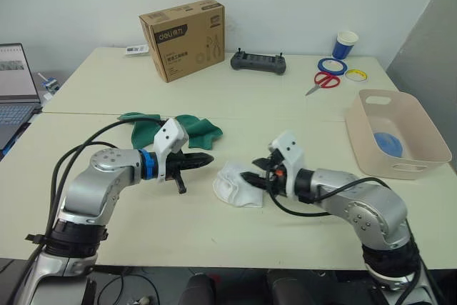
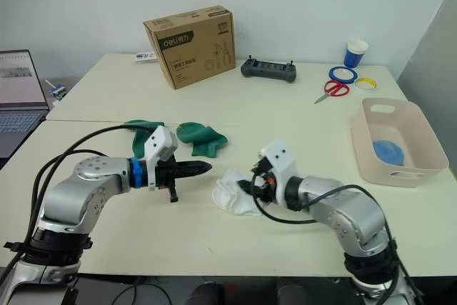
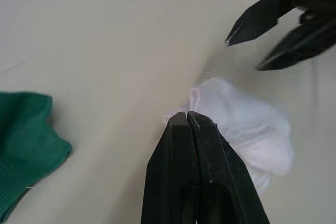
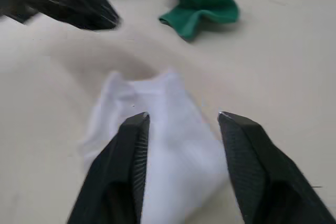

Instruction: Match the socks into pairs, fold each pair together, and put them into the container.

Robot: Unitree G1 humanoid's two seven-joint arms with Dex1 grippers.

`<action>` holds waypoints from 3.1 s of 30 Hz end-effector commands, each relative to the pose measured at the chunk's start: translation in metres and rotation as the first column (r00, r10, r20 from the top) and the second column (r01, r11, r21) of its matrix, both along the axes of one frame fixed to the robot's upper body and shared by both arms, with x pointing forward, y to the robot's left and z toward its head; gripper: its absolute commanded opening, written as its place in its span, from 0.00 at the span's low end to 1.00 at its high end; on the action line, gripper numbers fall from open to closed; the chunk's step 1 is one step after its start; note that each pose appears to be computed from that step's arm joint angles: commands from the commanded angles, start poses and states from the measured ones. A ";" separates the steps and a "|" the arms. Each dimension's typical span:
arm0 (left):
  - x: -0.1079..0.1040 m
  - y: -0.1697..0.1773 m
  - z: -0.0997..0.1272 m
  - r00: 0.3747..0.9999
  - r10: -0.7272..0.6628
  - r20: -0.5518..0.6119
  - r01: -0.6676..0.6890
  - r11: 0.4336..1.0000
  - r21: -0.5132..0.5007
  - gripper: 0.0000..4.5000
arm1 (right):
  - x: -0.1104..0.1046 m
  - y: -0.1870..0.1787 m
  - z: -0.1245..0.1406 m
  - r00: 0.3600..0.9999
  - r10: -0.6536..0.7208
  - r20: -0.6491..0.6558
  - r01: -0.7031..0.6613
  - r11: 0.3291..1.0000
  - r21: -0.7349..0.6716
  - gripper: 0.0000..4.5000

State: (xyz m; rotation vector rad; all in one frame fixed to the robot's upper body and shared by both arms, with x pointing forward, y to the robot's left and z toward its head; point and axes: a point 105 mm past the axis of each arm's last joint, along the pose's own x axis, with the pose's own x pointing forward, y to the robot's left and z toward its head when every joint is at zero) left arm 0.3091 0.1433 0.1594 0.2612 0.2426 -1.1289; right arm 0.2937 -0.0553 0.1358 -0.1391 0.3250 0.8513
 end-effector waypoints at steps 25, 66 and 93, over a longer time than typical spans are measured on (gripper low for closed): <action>-0.007 -0.024 -0.022 0.954 -0.298 -0.024 0.296 0.932 0.208 0.00 | 0.001 0.023 0.005 0.950 0.212 0.229 -0.208 0.977 -0.043 0.00; 0.012 -0.011 -0.073 0.965 -0.255 -0.056 0.258 0.894 0.366 0.00 | -0.028 -0.018 -0.030 0.992 -0.019 -0.128 0.018 1.000 -0.008 0.04; 0.003 -0.005 -0.079 0.970 -0.225 -0.096 0.245 0.905 0.347 0.00 | -0.010 0.052 -0.041 0.788 0.135 -0.601 0.120 0.923 0.365 0.99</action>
